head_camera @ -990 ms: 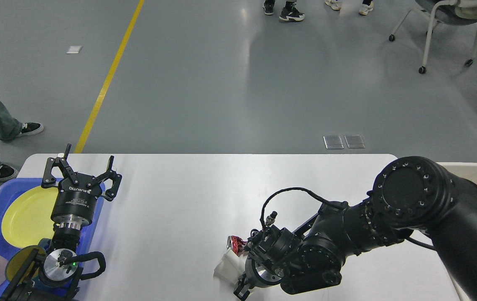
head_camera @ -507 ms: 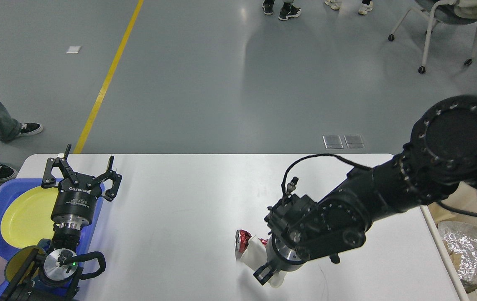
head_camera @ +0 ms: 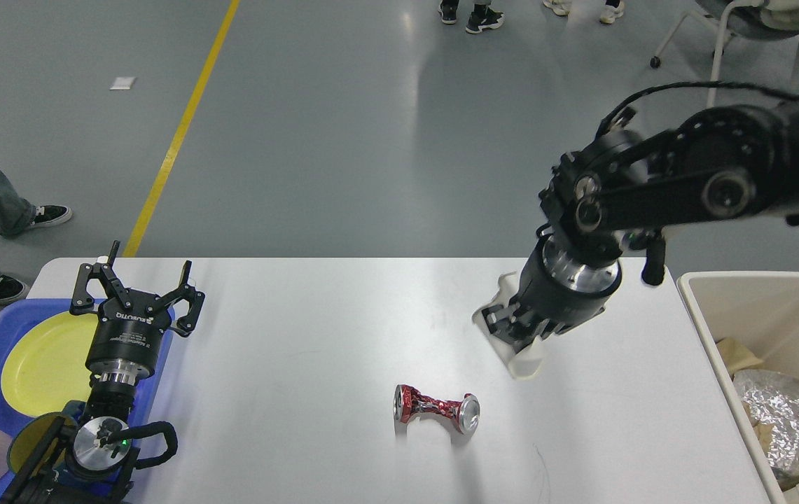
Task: Tidy desktop
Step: 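Lift the white cup and carry it to the white bin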
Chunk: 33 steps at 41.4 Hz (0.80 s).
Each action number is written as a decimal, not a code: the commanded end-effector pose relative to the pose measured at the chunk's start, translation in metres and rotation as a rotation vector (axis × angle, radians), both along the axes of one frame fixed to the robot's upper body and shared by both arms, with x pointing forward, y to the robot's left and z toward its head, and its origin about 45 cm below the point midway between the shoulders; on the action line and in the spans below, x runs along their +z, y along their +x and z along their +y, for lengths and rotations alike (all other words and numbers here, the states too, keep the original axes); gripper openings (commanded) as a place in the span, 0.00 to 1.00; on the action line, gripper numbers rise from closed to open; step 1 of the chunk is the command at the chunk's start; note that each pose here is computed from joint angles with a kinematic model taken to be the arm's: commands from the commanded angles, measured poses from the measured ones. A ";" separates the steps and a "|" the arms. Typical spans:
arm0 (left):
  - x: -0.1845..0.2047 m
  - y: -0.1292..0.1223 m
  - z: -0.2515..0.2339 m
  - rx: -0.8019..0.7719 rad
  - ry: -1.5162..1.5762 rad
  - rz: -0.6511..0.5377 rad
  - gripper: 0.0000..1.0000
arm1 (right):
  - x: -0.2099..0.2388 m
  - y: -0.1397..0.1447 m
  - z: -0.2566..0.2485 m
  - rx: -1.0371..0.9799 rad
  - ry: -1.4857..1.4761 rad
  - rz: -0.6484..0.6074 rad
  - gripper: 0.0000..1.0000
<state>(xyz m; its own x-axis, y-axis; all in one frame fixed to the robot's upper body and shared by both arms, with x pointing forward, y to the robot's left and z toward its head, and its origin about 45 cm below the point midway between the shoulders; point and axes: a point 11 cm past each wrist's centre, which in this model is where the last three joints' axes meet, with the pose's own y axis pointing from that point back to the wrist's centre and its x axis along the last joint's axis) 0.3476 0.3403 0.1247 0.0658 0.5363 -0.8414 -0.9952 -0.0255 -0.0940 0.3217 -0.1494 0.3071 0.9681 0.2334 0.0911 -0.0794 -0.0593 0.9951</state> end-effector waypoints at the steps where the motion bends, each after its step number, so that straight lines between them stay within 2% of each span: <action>1: 0.000 0.000 0.000 0.000 0.000 0.000 0.97 | 0.039 0.008 -0.028 -0.139 -0.035 -0.026 0.00; 12: 0.000 0.000 0.000 0.000 0.000 0.000 0.97 | 0.050 0.010 -0.064 -0.325 -0.045 -0.022 0.00; 18: 0.000 0.000 0.000 0.001 0.000 -0.002 0.97 | 0.055 0.022 -0.093 -0.442 -0.064 -0.085 0.00; 24: 0.000 0.000 0.000 0.001 0.000 0.000 0.97 | 0.060 0.039 -0.157 -0.660 -0.047 -0.159 0.00; 33: 0.000 0.000 0.000 0.001 0.000 0.000 0.97 | 0.035 0.048 -0.258 -0.886 -0.057 -0.202 0.00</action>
